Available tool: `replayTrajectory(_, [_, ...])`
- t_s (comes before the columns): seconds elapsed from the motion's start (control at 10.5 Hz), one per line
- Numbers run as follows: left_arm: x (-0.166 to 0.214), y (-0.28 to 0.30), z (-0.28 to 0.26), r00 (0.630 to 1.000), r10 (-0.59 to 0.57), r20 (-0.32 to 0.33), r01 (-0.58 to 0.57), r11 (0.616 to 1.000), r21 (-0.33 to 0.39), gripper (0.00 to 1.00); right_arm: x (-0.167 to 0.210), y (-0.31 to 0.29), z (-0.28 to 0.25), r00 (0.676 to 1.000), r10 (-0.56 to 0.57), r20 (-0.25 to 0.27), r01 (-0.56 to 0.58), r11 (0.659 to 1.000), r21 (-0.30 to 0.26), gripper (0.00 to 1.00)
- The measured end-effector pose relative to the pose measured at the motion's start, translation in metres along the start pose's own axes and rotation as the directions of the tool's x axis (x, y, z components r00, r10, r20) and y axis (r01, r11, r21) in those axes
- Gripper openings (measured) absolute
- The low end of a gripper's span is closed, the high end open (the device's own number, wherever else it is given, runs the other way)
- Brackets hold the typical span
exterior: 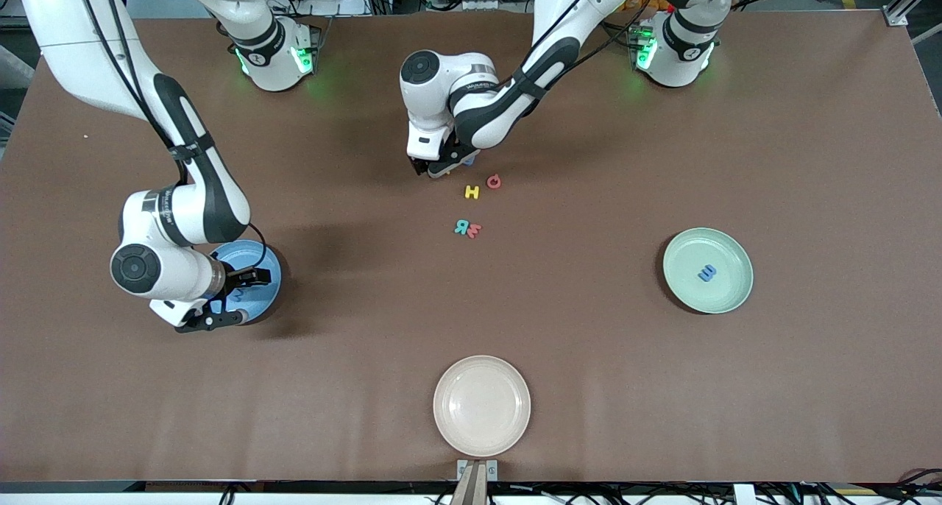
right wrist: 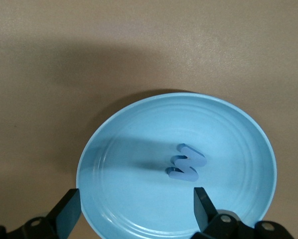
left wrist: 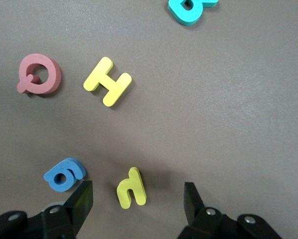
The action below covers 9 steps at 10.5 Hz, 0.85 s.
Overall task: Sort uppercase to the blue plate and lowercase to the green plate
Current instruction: 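Release the M on the blue plate and lower the left gripper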
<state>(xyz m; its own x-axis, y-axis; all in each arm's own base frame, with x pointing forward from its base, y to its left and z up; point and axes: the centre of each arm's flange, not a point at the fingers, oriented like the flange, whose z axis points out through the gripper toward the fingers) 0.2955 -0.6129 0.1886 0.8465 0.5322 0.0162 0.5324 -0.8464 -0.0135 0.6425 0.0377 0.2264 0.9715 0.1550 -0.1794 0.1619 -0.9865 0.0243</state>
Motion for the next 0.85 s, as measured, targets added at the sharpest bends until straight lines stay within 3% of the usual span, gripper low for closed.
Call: replayTrajectory(0.85, [-0.007, -0.004, 0.016, 0.999, -0.034, 0.003, 0.034, 0.999, 0.023, 0.70, 0.000, 0.000, 0.002, 1.000, 0.000, 0.000, 0.000, 1.000, 0.000, 1.00])
